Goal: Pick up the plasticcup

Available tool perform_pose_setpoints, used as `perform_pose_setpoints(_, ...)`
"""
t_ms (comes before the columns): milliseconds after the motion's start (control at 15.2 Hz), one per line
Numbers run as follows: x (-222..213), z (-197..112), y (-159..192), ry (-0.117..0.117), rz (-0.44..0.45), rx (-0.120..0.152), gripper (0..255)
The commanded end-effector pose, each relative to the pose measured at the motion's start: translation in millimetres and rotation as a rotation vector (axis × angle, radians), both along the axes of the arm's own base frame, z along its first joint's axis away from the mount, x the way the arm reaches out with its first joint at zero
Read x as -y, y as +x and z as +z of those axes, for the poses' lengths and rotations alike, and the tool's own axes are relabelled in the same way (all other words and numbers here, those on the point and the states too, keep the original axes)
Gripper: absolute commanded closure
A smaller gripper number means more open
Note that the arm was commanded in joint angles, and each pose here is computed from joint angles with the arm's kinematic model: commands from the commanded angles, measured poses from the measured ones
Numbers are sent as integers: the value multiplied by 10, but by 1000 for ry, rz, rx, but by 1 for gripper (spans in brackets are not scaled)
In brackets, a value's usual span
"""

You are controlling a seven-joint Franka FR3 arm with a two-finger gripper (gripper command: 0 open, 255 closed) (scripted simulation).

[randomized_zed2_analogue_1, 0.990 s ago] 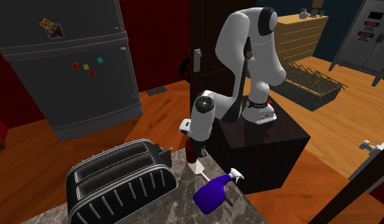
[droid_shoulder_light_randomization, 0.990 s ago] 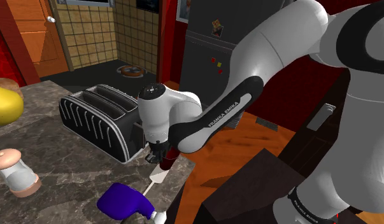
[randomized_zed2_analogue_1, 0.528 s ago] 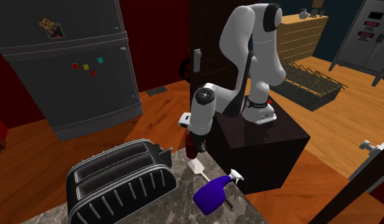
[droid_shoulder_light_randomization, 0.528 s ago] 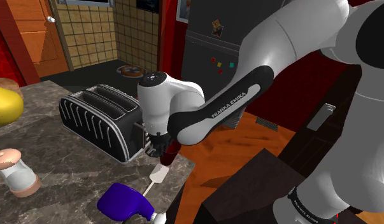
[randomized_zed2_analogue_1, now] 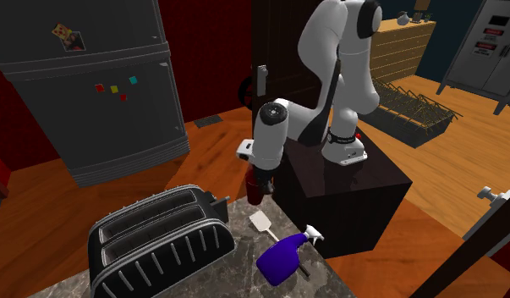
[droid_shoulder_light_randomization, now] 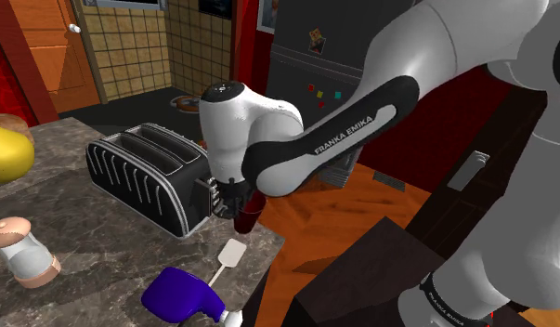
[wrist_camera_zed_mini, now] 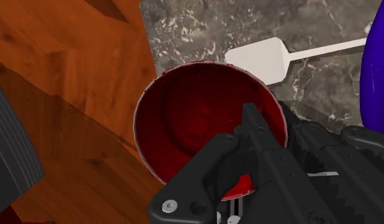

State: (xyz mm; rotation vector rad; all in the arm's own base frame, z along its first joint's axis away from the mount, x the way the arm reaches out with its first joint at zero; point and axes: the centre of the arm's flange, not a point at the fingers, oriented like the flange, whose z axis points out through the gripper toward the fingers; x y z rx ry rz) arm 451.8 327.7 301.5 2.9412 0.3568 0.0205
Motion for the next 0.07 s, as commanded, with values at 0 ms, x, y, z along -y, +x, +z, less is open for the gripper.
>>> perform_pose_setpoints(0, 5, 23, 0, 0, 0, 0, 255)
